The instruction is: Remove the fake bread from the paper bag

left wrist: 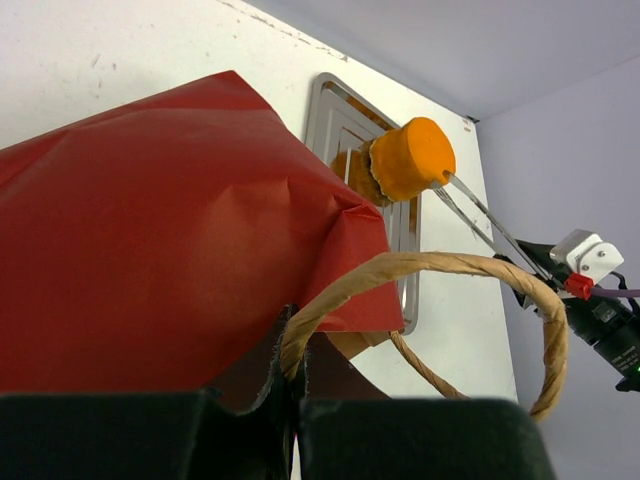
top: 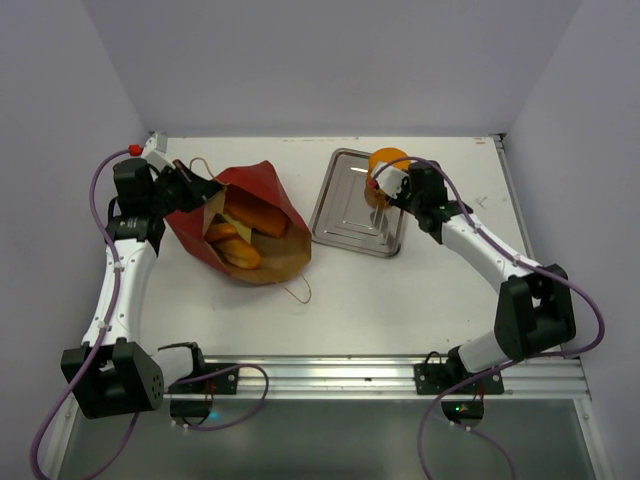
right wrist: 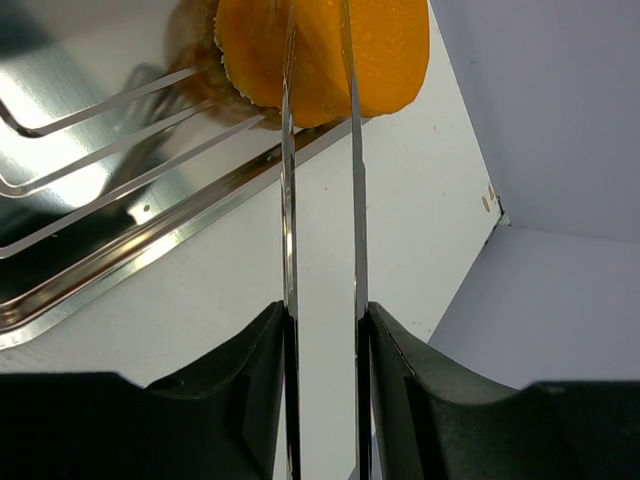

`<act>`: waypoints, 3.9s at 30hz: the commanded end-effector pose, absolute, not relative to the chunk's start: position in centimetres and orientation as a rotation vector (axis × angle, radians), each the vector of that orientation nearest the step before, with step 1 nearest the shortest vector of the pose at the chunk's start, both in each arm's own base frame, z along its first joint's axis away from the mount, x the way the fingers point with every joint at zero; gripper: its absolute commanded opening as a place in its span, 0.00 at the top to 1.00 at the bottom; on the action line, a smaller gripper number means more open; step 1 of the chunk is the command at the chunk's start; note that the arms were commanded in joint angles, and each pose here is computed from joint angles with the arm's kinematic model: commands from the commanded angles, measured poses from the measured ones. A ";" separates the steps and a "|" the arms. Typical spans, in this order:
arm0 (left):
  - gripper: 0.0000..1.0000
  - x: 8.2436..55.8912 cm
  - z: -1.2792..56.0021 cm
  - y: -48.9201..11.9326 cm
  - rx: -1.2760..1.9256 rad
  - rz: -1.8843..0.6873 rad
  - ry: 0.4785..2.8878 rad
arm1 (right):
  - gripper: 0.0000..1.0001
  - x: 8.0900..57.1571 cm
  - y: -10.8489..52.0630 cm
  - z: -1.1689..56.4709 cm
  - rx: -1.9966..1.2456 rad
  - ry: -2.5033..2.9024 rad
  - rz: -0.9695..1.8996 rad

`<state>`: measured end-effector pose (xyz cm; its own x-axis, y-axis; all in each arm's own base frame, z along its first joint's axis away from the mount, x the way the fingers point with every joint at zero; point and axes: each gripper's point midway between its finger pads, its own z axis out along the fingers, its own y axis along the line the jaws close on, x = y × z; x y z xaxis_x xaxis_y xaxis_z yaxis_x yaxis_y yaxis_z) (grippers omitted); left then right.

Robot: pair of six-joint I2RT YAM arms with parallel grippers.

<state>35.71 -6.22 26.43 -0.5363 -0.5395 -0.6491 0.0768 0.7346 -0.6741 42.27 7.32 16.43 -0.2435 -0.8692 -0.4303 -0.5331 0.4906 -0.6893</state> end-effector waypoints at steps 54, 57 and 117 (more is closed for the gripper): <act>1.00 34.3 26.9 -5.9 -0.268 -0.760 2.024 | 0.57 23.4 39.5 25.3 -1.677 1.483 0.280; 1.00 34.3 26.9 -6.0 -0.263 -0.764 2.023 | 0.57 22.6 39.3 24.1 -1.723 1.480 0.262; 1.00 33.6 26.8 -6.7 -0.244 -0.810 2.001 | 0.53 23.1 41.9 16.4 -1.597 1.896 0.442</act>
<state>34.09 -6.34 25.99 -0.5542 -0.4754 -0.6833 0.1112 0.7712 -0.6268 23.32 40.68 14.70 -0.0671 -0.8073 -0.5863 -0.9653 0.2011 -0.1664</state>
